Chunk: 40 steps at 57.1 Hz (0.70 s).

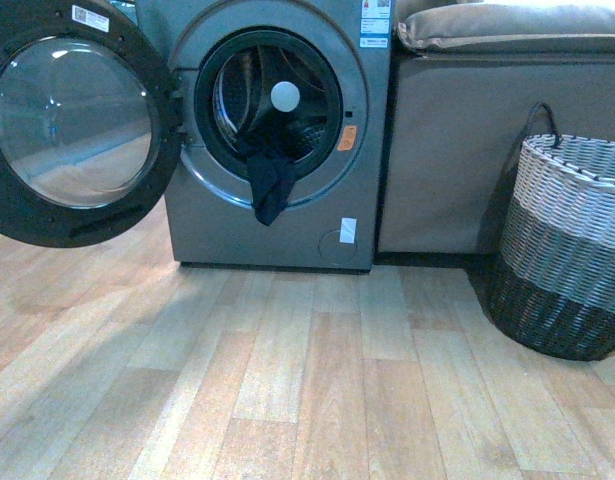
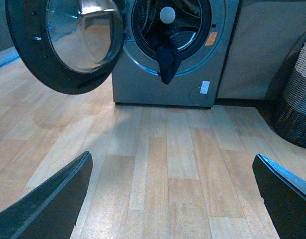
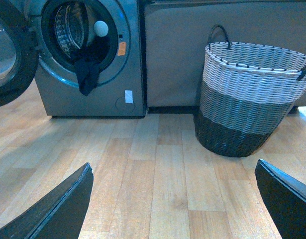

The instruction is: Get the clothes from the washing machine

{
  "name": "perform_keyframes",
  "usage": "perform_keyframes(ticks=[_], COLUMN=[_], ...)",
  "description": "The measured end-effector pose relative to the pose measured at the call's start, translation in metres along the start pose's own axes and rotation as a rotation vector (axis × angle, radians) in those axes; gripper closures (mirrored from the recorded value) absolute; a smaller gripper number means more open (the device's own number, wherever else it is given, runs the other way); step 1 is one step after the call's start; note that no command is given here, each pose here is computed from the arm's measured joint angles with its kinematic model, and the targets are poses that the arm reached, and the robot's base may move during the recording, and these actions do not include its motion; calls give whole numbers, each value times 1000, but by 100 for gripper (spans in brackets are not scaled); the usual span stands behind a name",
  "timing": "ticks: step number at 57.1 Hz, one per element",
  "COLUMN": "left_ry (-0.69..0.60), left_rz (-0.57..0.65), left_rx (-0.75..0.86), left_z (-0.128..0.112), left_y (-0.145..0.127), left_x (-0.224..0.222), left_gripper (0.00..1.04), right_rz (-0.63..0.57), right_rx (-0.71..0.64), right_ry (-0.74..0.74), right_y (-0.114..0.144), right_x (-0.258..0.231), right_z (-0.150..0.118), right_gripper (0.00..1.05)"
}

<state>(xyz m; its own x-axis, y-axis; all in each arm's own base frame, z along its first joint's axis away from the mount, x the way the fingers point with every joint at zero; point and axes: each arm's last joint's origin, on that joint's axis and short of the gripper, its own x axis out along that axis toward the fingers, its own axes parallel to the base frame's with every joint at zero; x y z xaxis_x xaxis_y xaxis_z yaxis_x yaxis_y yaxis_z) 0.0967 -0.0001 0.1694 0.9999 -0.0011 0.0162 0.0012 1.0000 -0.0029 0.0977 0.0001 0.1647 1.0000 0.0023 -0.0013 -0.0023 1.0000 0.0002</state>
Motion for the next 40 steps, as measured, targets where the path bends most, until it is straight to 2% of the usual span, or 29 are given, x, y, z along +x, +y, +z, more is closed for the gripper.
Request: perform_keyframes(ticks=[40], left_ry=[0], left_rz=[0], left_rx=[0], left_z=[0], left_y=[0], left_x=[0], left_gripper=[7], right_rz=[0], right_rx=[0], right_ry=[0], right_y=[0], right_x=[0], right_z=[0], right_gripper=[7])
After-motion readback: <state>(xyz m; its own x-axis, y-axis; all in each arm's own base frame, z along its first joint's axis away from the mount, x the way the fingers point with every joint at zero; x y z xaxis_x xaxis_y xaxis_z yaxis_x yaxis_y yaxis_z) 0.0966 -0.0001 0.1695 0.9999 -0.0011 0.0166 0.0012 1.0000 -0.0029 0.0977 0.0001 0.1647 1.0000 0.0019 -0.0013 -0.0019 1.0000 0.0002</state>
